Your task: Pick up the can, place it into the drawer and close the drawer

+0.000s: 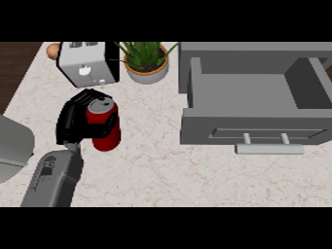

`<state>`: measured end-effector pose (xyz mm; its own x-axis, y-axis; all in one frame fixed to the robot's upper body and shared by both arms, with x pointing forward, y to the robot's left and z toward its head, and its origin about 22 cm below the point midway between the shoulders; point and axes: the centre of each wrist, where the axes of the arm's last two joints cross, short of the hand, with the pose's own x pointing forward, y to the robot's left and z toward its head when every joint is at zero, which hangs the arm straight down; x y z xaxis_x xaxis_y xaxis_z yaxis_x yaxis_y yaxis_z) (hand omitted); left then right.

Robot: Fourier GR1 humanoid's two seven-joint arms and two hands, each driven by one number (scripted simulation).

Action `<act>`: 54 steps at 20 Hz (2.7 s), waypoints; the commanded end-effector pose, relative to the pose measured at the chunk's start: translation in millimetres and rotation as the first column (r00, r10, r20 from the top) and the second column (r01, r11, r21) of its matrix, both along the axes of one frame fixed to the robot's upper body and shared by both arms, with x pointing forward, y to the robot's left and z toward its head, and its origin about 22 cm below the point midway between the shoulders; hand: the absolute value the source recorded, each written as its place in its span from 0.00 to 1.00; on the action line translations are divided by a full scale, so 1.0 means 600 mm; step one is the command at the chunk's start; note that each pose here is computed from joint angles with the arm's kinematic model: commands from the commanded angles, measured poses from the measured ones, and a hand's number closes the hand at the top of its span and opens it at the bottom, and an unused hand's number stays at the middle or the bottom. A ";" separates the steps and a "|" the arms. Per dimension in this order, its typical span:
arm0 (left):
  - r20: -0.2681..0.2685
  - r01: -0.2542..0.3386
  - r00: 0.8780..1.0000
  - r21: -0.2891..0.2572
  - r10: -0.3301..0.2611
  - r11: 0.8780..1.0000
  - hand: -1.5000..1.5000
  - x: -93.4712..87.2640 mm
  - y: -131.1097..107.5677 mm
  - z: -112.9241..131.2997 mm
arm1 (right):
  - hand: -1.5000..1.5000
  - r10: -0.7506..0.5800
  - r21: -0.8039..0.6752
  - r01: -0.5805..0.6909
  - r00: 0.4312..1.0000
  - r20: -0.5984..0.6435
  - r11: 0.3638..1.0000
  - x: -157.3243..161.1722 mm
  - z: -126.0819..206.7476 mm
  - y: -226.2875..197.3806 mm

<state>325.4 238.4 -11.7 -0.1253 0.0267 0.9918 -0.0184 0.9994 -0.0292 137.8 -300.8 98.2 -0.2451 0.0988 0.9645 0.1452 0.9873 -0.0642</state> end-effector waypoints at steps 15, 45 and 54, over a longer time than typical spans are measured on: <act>0.081 0.123 0.988 0.098 -0.131 0.987 1.00 0.040 -0.224 0.236 | 0.00 0.008 -0.015 -0.007 1.000 0.023 1.000 -0.006 -0.022 -0.010; 0.077 0.101 0.990 0.196 -0.118 0.975 1.00 0.158 -0.420 0.418 | 0.00 0.033 -0.006 -0.033 0.999 0.020 0.999 0.037 0.018 -0.010; 0.026 0.109 0.993 0.236 -0.118 0.966 1.00 0.160 -0.438 0.413 | 0.00 0.062 -0.039 -0.062 0.998 0.013 0.997 0.045 0.002 0.003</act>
